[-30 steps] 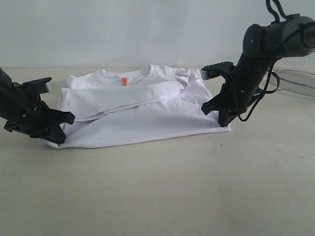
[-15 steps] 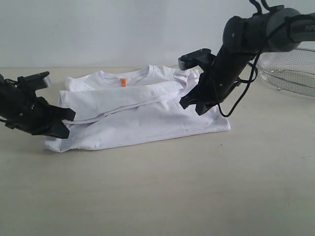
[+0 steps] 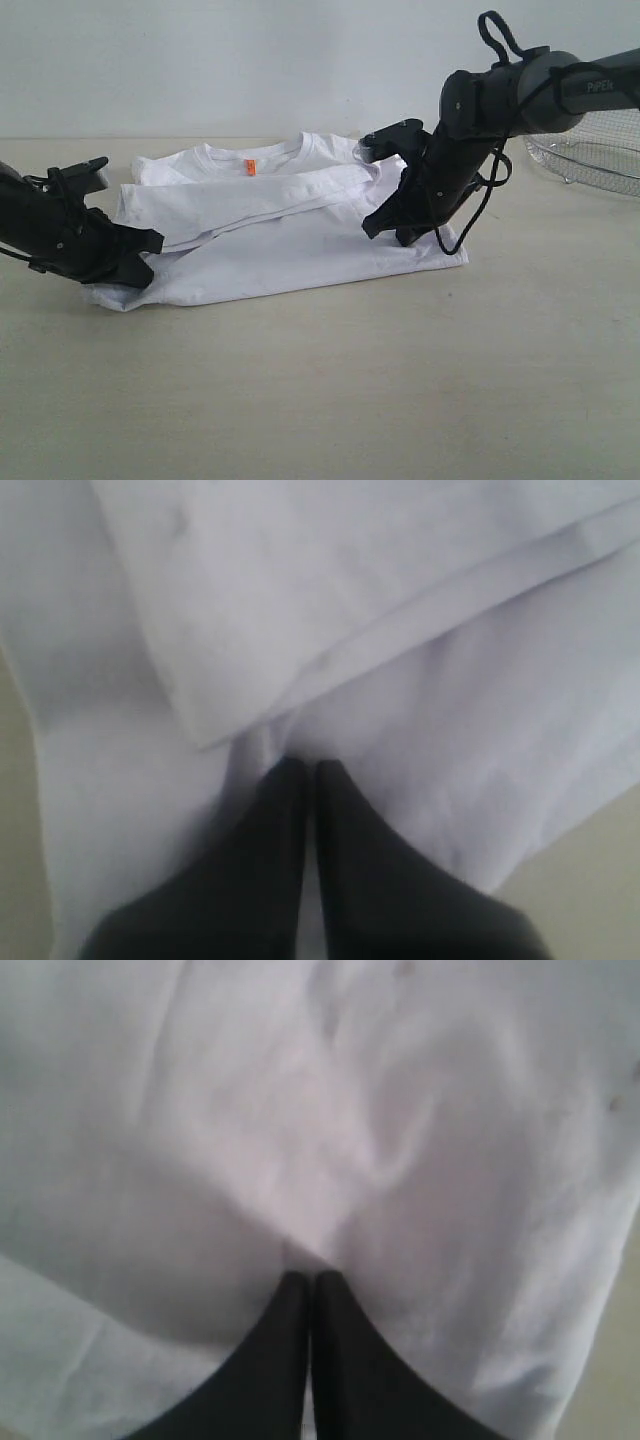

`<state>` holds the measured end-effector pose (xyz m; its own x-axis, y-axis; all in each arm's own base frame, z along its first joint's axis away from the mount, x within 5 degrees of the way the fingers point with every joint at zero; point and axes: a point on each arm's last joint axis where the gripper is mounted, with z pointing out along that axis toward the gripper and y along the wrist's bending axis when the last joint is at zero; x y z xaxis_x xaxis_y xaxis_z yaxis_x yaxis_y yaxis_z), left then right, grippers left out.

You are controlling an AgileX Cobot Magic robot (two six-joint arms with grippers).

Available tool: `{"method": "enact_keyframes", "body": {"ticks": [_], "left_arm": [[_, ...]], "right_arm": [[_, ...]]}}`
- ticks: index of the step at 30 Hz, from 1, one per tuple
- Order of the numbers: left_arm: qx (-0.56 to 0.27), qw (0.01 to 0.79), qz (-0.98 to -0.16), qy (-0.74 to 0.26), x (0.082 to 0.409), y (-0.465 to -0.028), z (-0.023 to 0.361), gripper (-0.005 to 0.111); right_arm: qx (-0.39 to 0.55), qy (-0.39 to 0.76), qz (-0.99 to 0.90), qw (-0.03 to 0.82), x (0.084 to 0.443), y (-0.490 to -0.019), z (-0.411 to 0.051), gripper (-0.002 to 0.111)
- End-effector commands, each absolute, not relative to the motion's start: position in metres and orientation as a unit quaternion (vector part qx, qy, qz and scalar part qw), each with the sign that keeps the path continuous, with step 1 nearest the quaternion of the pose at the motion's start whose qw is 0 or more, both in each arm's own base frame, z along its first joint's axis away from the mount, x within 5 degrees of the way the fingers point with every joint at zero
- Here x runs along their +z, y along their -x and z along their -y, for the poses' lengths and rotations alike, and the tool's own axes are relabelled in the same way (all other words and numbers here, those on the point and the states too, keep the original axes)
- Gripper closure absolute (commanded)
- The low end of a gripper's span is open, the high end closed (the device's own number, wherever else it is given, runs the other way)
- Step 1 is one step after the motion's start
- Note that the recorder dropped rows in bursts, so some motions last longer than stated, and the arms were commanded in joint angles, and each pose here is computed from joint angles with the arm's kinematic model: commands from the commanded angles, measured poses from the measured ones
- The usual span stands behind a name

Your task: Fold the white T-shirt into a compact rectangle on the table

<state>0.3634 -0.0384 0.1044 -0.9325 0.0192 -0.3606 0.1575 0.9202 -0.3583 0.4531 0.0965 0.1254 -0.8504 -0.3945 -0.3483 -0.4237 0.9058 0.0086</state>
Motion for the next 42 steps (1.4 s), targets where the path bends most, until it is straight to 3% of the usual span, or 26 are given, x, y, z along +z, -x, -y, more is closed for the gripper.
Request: {"method": "enact_keyframes", "body": {"ticks": [1, 9, 16, 22, 30, 33, 37, 42], "left_arm": [[-0.219, 0.136, -0.964, -0.066, 0.097, -0.356, 0.044, 0.102], [-0.235, 0.013, -0.968, -0.086, 0.094, -0.329, 0.046, 0.102], [-0.246, -0.028, -0.965, -0.087, 0.097, -0.296, 0.046, 0.102], [-0.247, -0.046, -0.964, -0.084, 0.099, -0.269, 0.046, 0.102], [-0.271, -0.031, -0.958, -0.092, 0.106, -0.261, 0.050, 0.102], [-0.330, 0.034, -0.938, -0.104, 0.132, -0.269, 0.060, 0.102], [-0.317, 0.099, -0.938, -0.101, 0.156, -0.274, 0.059, 0.102], [-0.292, 0.104, -0.947, -0.080, 0.141, -0.283, 0.055, 0.102]], "right_arm": [[0.037, 0.218, -0.968, 0.122, 0.121, -0.445, -0.093, 0.109], [0.049, 0.235, -0.971, 0.001, 0.119, -0.423, -0.090, 0.109], [0.056, 0.223, -0.971, -0.064, 0.109, -0.397, -0.086, 0.109], [0.050, 0.189, -0.977, -0.086, 0.097, -0.345, -0.075, 0.109], [0.045, 0.160, -0.986, -0.030, 0.122, -0.289, -0.065, 0.109], [0.066, 0.152, -0.982, 0.091, 0.175, -0.299, -0.070, 0.109], [0.126, 0.185, -0.960, 0.167, 0.210, -0.313, -0.091, 0.109], [0.144, 0.256, -0.941, 0.169, 0.189, -0.333, -0.144, 0.109]]}}
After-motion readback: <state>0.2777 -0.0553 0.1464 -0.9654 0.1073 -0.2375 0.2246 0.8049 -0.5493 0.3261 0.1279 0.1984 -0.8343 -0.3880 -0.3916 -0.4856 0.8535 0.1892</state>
